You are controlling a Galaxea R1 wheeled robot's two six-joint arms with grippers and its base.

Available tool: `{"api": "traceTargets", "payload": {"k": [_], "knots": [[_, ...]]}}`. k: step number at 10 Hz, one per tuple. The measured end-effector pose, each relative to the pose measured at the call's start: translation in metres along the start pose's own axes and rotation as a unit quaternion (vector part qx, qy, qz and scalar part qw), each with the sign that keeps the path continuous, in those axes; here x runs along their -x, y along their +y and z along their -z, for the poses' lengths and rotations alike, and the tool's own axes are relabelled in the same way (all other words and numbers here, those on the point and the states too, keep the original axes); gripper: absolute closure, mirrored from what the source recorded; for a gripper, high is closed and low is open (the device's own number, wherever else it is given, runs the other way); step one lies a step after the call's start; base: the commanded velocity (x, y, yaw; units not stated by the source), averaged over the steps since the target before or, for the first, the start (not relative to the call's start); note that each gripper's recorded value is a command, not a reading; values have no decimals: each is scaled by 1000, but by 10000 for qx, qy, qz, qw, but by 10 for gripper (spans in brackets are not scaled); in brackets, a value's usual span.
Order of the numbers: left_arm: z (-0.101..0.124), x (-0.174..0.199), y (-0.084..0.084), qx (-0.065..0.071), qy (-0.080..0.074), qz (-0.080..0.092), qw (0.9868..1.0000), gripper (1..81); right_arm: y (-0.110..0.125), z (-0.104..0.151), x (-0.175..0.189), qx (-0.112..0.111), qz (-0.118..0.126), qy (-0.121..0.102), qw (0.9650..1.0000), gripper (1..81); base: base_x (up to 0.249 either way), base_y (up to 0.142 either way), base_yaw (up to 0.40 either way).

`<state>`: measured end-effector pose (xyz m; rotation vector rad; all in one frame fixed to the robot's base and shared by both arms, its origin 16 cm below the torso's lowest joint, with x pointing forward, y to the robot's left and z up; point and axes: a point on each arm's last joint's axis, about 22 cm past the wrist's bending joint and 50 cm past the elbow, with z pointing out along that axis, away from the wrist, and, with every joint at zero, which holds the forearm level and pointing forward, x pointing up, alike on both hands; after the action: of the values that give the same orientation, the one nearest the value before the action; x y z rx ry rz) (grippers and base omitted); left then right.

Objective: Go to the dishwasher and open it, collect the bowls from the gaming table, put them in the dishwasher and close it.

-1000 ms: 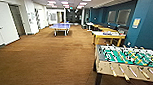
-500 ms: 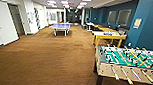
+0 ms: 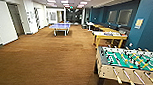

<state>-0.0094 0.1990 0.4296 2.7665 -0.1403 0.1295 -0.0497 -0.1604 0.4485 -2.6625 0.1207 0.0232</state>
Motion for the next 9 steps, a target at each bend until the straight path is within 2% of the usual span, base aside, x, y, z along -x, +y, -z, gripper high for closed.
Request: {"api": "traceTargets", "payload": {"k": [1, 3, 4, 5, 6, 7, 8, 9], "knots": [[0, -1, -2, -13, 12, -6, 10000, 10, -2, -1, -3, -11, 8, 40, 10000, 10, 113, 0, 0], [-4, 1, 15, 106, -4, 12, 9999, 10, 16, 6, -1, 113, 35, 22, 9999, 10, 124, 0, 0], [-3, 6, 13, 87, -11, 12, 10000, 10, 15, 5, 5, 106, 37, 17, 9999, 10, 136, 0, 0], [1, 12, 3, 15, -62, 12, 10000, 10, 2, 0, 11, 14, 28, -30, 10000, 10, 140, 0, 0], [3, 9, -7, -56, -44, -6, 10000, 10, -13, -5, 8, -94, 41, -16, 9999, 10, 147, 0, 0], [2, 1, -7, -62, 10, -19, 10000, 10, -6, -2, 0, -54, 58, 30, 10000, 10, 151, 0, 0], [-2, -5, 7, 50, 65, -16, 10000, 10, 8, 3, -8, 58, 70, 95, 9999, 10, 152, 0, 0], [-3, -2, 10, 70, 45, -7, 10000, 10, 10, 3, -5, 71, 65, 82, 9999, 10, 153, 0, 0]]}}
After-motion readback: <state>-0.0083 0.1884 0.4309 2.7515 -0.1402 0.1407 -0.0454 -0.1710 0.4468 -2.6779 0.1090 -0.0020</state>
